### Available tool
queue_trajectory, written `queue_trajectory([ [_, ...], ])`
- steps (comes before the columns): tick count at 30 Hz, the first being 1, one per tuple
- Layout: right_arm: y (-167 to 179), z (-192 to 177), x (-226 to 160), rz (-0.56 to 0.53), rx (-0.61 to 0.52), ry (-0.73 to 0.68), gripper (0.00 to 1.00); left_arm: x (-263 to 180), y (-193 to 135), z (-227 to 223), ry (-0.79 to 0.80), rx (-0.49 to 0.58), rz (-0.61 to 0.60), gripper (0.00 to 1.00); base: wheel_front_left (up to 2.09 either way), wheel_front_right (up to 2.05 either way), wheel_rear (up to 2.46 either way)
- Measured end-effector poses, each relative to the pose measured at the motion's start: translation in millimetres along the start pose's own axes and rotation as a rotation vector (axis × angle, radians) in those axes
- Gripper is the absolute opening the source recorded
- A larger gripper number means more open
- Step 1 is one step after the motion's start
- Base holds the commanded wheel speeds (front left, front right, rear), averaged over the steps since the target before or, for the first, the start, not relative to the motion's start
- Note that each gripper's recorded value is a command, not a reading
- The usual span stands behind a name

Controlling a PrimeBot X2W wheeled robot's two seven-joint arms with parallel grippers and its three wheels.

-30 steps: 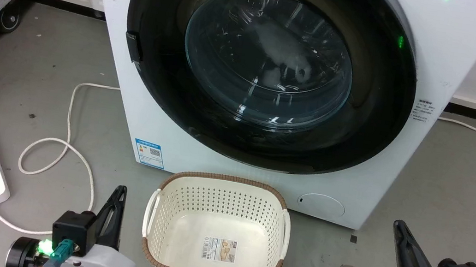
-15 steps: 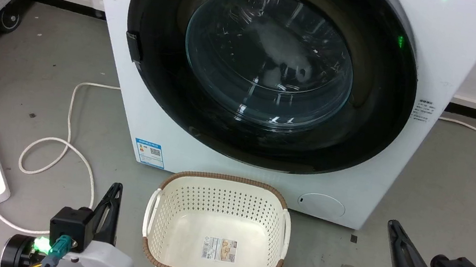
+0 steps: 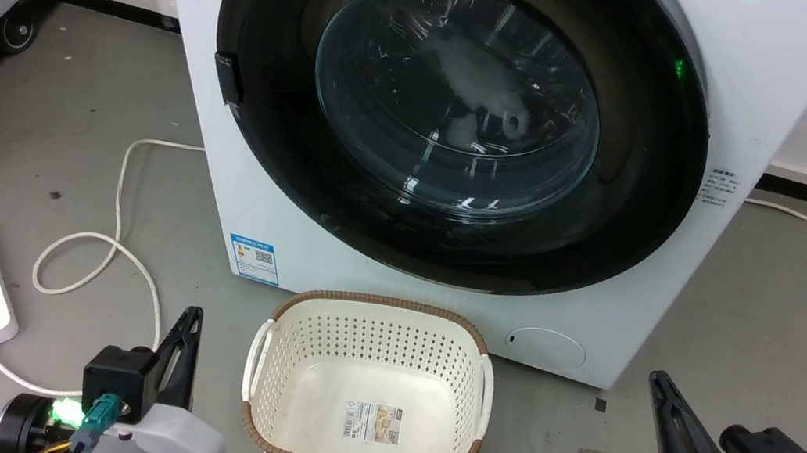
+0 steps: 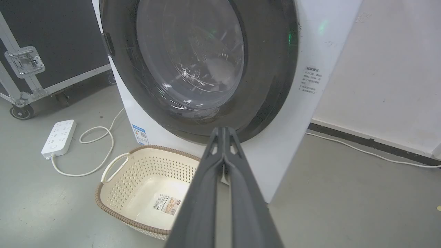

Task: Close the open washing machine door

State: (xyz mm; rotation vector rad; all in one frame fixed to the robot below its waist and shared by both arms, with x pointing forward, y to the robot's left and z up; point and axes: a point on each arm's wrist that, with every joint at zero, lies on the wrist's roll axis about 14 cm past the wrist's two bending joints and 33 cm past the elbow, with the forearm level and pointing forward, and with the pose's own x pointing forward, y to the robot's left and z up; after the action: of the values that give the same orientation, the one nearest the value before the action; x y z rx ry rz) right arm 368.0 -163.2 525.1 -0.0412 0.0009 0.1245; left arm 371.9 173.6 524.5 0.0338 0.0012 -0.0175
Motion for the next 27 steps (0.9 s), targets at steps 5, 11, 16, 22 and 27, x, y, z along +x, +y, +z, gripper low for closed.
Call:
queue_trajectory([
  [5, 1.3, -1.1, 0.6, 0.004, -0.005, 0.010, 0.00, 0.1, 2.4, 0.5, 0.005, 0.008, 0.010, 0.00, 0.00, 0.00, 0.00],
  [11, 2.1, -1.5, 0.8, 0.006, -0.006, 0.013, 0.00, 0.2, 3.1, 1.2, 0.006, 0.014, 0.012, 0.00, 0.00, 0.00, 0.00],
  [16, 2.0, -1.5, 0.8, 0.006, -0.006, 0.013, 0.00, 0.2, 3.3, 1.2, 0.006, 0.014, 0.013, 0.00, 0.00, 0.00, 0.00],
  [22, 2.2, -1.4, 0.8, 0.006, -0.006, 0.012, 0.00, 0.2, 3.4, 1.3, 0.005, 0.014, 0.013, 0.00, 0.00, 0.00, 0.00],
  [27, 2.1, -1.4, 0.8, 0.006, -0.006, 0.012, 0.00, 0.2, 3.4, 1.3, 0.005, 0.014, 0.013, 0.00, 0.00, 0.00, 0.00],
])
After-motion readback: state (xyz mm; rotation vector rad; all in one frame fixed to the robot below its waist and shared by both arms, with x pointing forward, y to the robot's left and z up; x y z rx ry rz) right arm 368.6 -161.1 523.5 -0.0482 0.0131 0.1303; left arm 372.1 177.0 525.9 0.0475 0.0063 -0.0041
